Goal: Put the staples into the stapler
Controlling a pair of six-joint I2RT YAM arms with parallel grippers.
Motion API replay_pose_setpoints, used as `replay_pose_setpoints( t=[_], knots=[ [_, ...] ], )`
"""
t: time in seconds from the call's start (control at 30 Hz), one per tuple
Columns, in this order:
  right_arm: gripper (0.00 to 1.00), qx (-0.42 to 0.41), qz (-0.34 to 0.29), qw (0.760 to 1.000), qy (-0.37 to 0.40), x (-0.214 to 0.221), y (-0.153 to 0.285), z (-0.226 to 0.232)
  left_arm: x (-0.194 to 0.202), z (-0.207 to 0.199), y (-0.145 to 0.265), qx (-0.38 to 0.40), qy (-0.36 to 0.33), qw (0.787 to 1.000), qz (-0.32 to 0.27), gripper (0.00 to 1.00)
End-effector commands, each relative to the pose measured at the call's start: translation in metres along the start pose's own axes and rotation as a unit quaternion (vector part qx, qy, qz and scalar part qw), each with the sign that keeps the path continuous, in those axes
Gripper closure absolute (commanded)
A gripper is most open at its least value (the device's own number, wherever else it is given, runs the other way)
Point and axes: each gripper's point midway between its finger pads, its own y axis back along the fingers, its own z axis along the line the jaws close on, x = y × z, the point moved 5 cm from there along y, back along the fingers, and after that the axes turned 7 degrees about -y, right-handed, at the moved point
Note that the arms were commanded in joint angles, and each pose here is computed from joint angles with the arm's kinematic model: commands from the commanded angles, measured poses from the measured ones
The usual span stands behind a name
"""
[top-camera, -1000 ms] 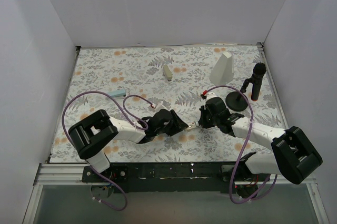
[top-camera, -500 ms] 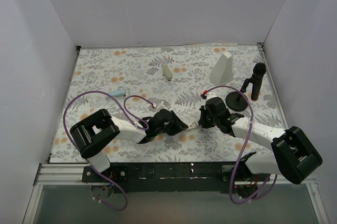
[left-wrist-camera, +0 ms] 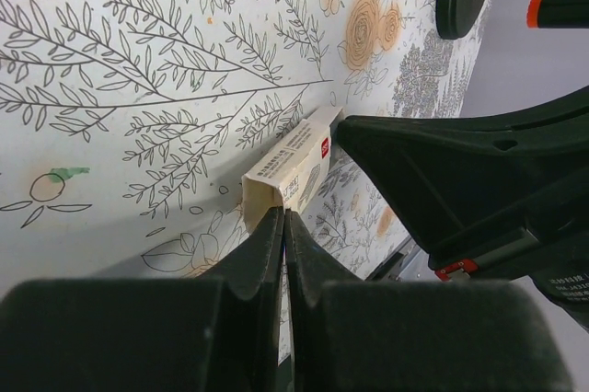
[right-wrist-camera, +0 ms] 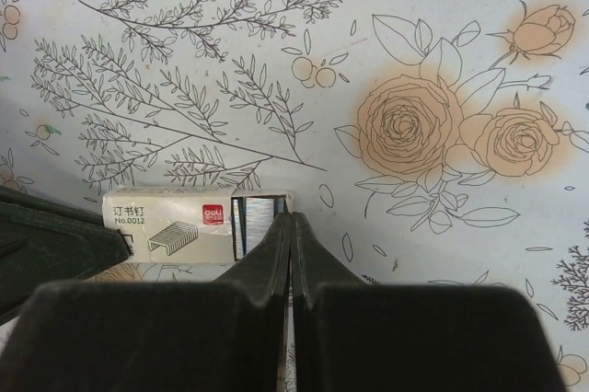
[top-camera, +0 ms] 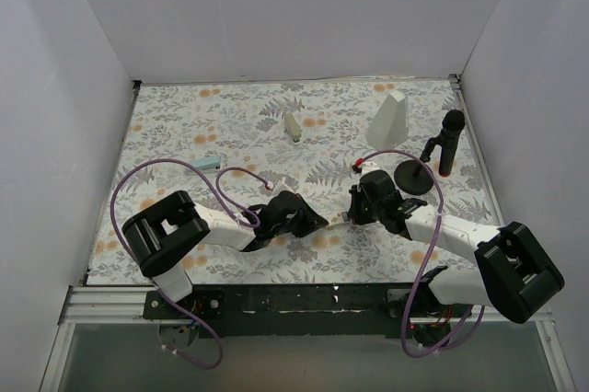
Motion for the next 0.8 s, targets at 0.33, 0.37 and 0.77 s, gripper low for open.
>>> replay_pose_setpoints(
  t=[0.33,0.37,0.77],
  knots=[
    [0.99,0.020,-0.018,1.000,0.010,-0.014,0.004,0.001,0.002,0.007,0.015,0.016,0.029,0.999,-0.006,1.00],
    [0.99,0.019,-0.019,1.000,0.010,-0.014,0.004,0.002,0.002,0.008,0.017,0.019,0.030,0.999,-0.007,1.00],
    [0.99,0.027,-0.018,0.999,0.027,-0.015,0.006,-0.002,0.003,0.013,0.028,0.025,0.028,0.999,-0.009,1.00]
  ],
)
